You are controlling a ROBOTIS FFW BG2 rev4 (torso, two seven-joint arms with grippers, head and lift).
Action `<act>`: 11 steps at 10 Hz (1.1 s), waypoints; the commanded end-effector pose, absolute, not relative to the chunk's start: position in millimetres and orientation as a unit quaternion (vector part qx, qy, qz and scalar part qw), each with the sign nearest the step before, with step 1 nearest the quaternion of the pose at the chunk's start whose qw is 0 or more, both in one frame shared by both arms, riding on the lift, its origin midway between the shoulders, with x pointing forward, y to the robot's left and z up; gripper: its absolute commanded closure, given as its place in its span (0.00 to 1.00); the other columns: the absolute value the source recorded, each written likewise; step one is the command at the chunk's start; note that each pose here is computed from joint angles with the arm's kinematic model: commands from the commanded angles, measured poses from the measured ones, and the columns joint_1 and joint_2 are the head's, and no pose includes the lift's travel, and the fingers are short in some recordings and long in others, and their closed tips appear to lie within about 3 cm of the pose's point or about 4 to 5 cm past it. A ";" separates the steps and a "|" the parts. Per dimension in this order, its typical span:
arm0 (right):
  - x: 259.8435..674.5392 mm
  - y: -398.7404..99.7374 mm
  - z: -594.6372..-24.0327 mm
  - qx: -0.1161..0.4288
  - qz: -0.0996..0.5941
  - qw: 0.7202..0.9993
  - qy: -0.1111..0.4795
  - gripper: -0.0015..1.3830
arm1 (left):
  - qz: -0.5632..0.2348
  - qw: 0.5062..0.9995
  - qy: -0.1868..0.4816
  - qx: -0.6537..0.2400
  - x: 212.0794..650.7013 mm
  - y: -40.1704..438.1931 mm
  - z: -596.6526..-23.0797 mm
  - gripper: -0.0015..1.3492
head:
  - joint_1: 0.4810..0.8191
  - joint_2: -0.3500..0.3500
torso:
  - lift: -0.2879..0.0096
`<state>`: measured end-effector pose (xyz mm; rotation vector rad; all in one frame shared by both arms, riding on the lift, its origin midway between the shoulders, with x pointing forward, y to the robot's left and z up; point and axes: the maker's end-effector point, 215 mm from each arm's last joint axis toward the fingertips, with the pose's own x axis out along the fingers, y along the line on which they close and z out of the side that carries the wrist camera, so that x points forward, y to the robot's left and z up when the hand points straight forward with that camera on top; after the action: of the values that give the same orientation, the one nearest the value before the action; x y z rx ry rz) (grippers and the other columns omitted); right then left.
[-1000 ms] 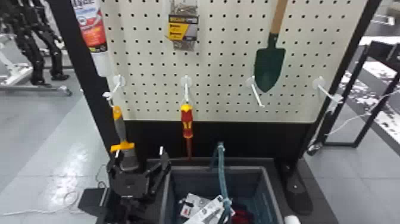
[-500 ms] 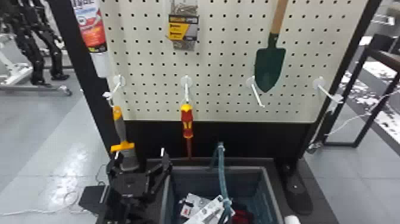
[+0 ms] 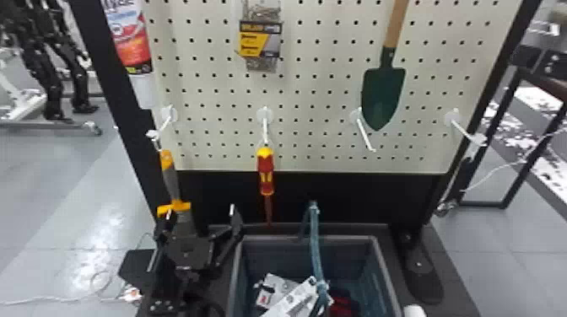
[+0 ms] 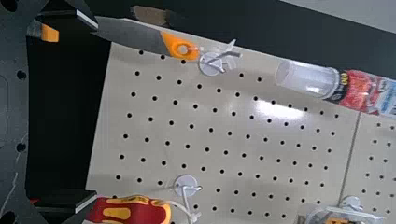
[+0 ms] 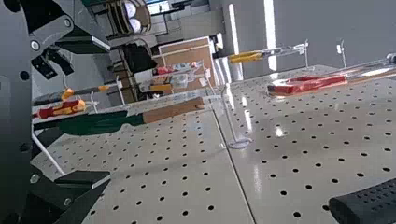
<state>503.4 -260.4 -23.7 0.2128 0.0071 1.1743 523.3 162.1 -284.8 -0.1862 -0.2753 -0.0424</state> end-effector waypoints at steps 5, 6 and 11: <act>518.6 -246.4 -32.5 0.102 0.556 0.825 0.013 0.23 | -0.035 0.986 -0.130 -0.097 531.6 151.0 -286.2 0.04 | 0.20 0.50 | 0.63; 518.7 -245.5 -40.6 0.104 0.555 0.825 0.019 0.23 | -0.039 0.987 -0.129 -0.089 528.8 149.3 -288.5 0.04 | 0.20 0.50 | 0.63; 513.6 -232.5 -51.2 0.117 0.563 0.818 0.023 0.23 | -0.013 0.987 -0.134 -0.085 519.4 171.9 -294.0 0.04 | 0.20 0.50 | 0.63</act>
<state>514.1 -233.1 -50.4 0.2521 0.0452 1.1986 520.5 168.4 -292.4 -0.1755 -0.2702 -0.0332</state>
